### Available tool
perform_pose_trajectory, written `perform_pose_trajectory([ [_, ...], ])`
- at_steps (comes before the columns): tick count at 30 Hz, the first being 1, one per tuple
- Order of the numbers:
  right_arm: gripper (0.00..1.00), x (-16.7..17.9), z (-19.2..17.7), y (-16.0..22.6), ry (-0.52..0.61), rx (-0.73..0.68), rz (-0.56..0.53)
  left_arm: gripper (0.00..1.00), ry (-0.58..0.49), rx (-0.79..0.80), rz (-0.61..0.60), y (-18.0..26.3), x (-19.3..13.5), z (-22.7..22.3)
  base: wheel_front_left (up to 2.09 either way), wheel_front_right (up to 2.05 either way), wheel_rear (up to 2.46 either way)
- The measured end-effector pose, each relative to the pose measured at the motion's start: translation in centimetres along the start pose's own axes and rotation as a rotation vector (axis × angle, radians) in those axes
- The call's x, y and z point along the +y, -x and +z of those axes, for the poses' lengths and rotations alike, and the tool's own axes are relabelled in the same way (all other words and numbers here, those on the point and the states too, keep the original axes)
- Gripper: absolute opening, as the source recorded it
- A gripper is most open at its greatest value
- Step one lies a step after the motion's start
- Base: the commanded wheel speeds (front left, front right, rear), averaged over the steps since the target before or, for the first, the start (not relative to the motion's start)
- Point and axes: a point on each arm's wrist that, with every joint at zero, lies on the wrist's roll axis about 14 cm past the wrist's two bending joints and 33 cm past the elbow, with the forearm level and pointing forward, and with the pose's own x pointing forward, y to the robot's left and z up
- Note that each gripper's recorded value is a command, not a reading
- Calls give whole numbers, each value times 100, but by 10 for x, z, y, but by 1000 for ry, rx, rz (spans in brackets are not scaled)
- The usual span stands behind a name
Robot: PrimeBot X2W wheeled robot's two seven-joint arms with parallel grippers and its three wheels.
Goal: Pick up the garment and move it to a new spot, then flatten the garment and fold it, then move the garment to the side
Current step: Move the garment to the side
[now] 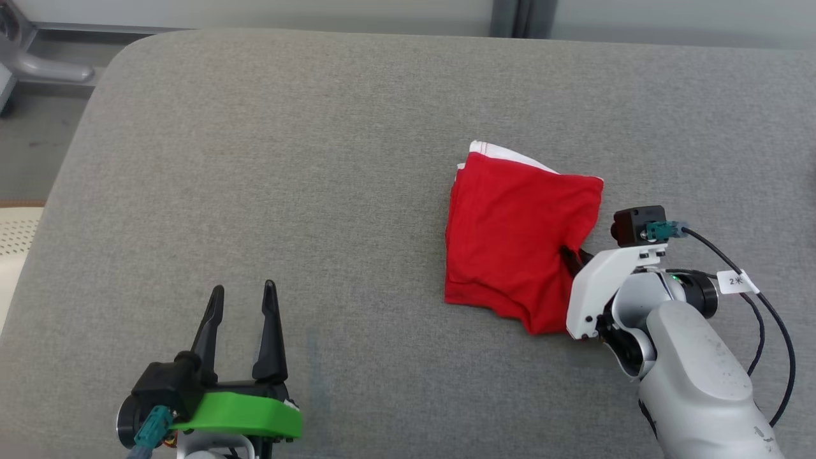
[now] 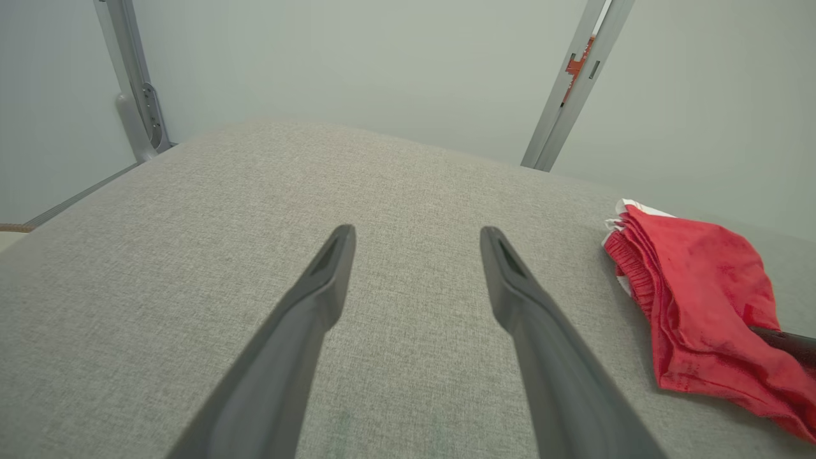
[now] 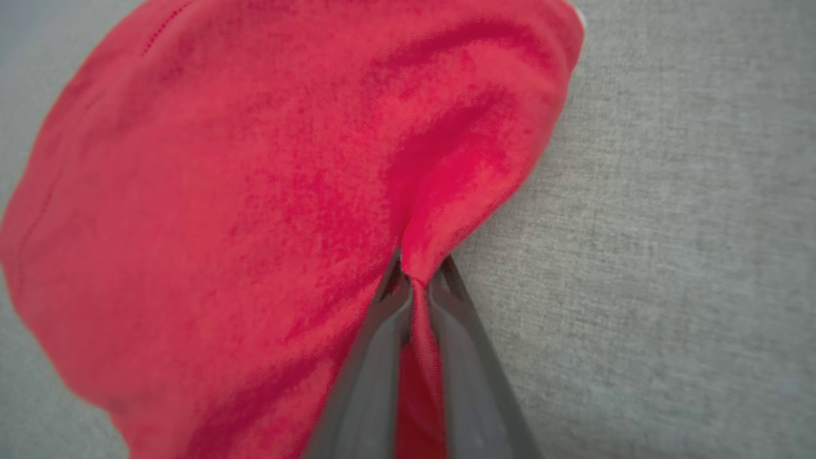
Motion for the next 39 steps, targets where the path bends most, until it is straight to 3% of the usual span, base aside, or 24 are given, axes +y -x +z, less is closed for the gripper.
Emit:
perform_pose_trajectory([
  [8,0,-34,20,19,31,-82,-73,100,-22,-2,-100,-20,-28,-3,0,0,0],
  [18,0,-120,29,85,82,-141,-288,100,-28,37,-337,-45,-100,-24,0,0,0],
  [28,0,-176,6,149,-2,-158,-480,100,-15,111,-549,-56,-171,-54,0,0,0],
  [33,0,-186,4,155,23,-145,-515,100,-8,139,-568,-58,-177,-65,0,0,0],
  [39,0,-191,35,151,148,-140,-510,100,-11,133,-535,-58,-166,-62,0,0,0],
])
